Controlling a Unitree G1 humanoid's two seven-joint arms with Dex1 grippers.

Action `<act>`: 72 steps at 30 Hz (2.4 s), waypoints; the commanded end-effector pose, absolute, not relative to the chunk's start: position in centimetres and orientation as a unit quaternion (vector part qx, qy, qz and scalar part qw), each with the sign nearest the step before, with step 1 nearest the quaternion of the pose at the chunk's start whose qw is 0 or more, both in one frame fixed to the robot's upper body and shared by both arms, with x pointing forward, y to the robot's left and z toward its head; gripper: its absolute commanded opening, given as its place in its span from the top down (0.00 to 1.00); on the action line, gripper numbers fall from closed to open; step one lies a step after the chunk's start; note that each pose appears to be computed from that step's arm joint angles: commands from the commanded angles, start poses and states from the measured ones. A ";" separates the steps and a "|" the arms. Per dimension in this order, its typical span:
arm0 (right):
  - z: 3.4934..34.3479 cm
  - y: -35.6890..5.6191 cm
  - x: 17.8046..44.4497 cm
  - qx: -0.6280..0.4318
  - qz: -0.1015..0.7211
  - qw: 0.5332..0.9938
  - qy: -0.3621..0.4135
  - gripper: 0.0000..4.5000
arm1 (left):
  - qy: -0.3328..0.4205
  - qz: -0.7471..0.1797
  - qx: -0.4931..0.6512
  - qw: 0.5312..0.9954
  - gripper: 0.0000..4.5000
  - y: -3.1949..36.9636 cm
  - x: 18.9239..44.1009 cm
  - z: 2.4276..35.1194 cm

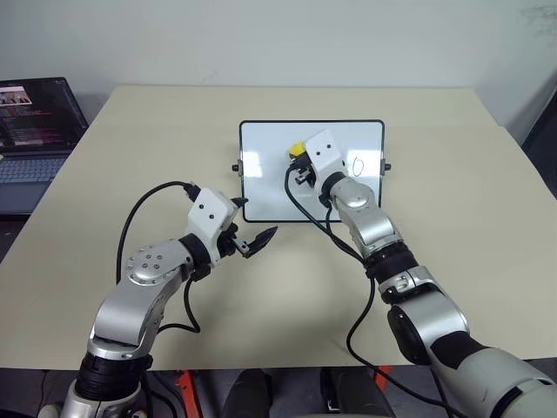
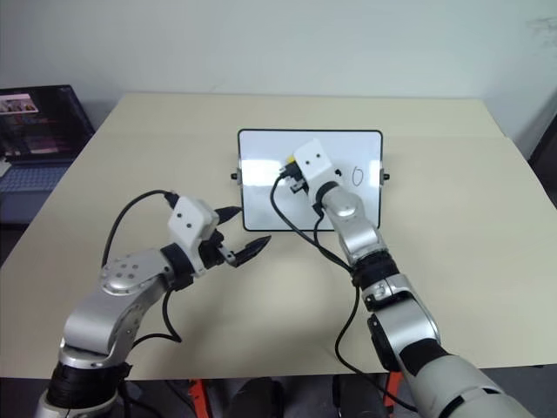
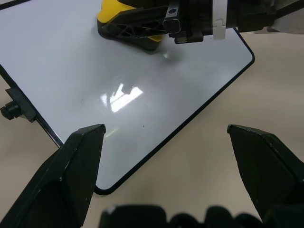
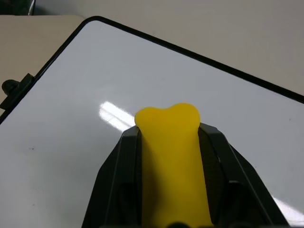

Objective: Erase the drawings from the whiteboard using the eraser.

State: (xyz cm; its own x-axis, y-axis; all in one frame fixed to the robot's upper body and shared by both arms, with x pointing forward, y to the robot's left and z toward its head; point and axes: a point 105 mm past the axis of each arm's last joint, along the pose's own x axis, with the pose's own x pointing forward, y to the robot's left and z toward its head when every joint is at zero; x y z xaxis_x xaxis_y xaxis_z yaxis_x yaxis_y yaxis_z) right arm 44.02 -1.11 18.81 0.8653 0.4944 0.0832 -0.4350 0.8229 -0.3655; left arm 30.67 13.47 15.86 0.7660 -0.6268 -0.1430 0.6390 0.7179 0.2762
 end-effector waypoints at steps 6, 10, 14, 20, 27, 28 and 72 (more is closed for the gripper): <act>16.7 -3.3 44.6 -0.192 0.223 0.953 -0.066 0.72 | -0.001 -0.337 0.165 0.927 0.00 13.5 30.3 16.8; 15.7 -3.7 44.0 -0.192 0.223 0.954 -0.058 0.72 | -0.001 -0.337 0.163 0.927 0.00 13.4 30.2 16.7; 15.0 -4.1 43.5 -0.193 0.221 0.955 -0.052 0.72 | 0.000 -0.329 0.154 0.932 0.00 13.6 29.9 16.6; 14.7 -4.7 43.1 -0.191 0.211 0.957 -0.046 0.72 | 0.021 -0.316 0.135 0.939 0.00 14.2 27.4 15.5; 14.2 -5.0 43.0 -0.191 0.208 0.959 -0.040 0.72 | -0.041 -0.271 0.114 0.955 0.00 14.6 25.7 18.2; 14.1 -5.0 43.0 -0.191 0.208 0.959 -0.039 0.72 | -0.059 -0.264 0.112 0.956 0.00 14.6 25.5 18.9; 17.4 -8.2 40.3 -0.154 0.188 0.969 -0.050 0.72 | -0.082 -0.261 0.127 0.953 0.00 15.3 25.2 19.8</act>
State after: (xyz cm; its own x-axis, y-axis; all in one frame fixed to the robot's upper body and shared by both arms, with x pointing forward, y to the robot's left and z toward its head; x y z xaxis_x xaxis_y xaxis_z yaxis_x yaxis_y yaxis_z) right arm 40.62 -8.18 15.57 0.9272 0.3738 -0.0238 -0.3607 0.8740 -0.3257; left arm 25.35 15.73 18.96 0.8657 -0.4974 0.0553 0.4685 0.8444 0.2598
